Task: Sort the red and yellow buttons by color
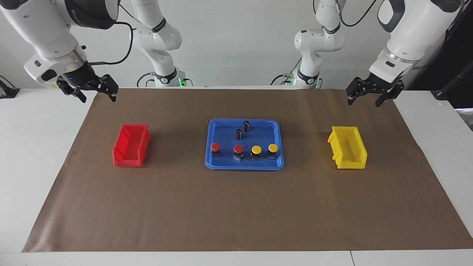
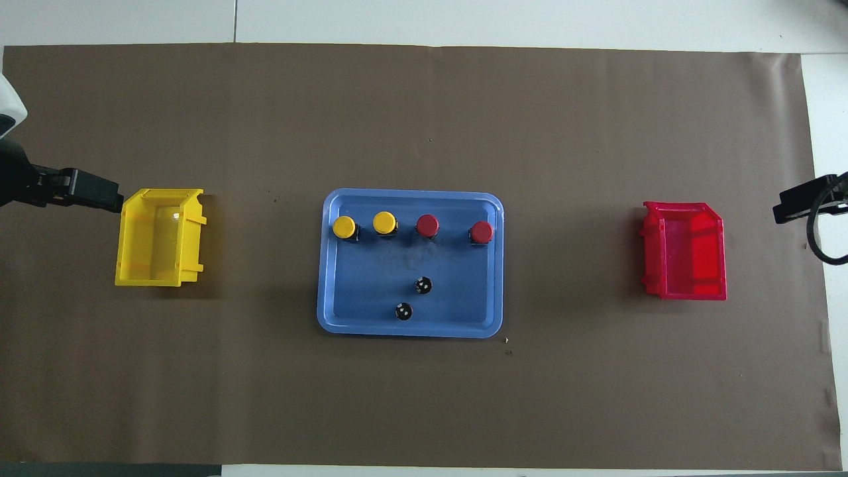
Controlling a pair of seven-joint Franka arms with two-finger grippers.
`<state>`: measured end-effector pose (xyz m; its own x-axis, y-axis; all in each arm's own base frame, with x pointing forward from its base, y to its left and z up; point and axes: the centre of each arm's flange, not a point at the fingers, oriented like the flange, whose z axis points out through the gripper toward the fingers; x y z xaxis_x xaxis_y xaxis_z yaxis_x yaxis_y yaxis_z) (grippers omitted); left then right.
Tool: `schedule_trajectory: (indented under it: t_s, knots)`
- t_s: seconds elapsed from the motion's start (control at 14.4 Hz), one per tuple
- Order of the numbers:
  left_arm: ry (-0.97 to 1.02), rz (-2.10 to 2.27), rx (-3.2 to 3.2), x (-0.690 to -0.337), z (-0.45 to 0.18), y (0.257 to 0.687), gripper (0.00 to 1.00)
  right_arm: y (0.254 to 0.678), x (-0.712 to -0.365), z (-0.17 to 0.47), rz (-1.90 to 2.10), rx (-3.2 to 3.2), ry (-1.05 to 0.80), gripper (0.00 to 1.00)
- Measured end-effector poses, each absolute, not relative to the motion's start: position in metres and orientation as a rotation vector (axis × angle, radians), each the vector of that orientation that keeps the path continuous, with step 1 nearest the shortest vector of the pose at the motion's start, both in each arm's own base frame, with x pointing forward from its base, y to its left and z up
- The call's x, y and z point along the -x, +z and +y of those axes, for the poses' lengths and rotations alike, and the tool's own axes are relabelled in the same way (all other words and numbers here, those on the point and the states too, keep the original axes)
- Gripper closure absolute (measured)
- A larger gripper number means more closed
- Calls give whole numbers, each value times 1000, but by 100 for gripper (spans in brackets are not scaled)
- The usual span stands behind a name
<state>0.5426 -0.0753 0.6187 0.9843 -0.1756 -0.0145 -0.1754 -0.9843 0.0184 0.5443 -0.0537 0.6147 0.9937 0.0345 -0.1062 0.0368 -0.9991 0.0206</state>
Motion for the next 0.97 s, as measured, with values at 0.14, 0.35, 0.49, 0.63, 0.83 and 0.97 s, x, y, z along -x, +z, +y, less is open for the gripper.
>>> schedule_trajectory:
  t_s: [0.14,0.35,0.49,0.63,0.83,0.97]
  knots:
    - [-11,-276,-3112,-543,-76,620,0,615,-545,-48,72,-3116,-162,0]
    - [-10,-275,-3112,-543,-75,620,0,616,-549,-17,101,-3136,-148,0]
    - [-7,-274,-3112,-544,-75,620,0,618,-562,36,67,-3145,-111,0]
    - [-1,-274,-3112,-544,-75,620,0,604,-578,111,30,-3154,-59,0]
    - [5,-260,-3113,-545,-70,621,0,553,-592,218,-38,-3172,8,0]
    - [6,-239,-3115,-546,-63,621,0,508,-597,263,-78,-3192,62,0]
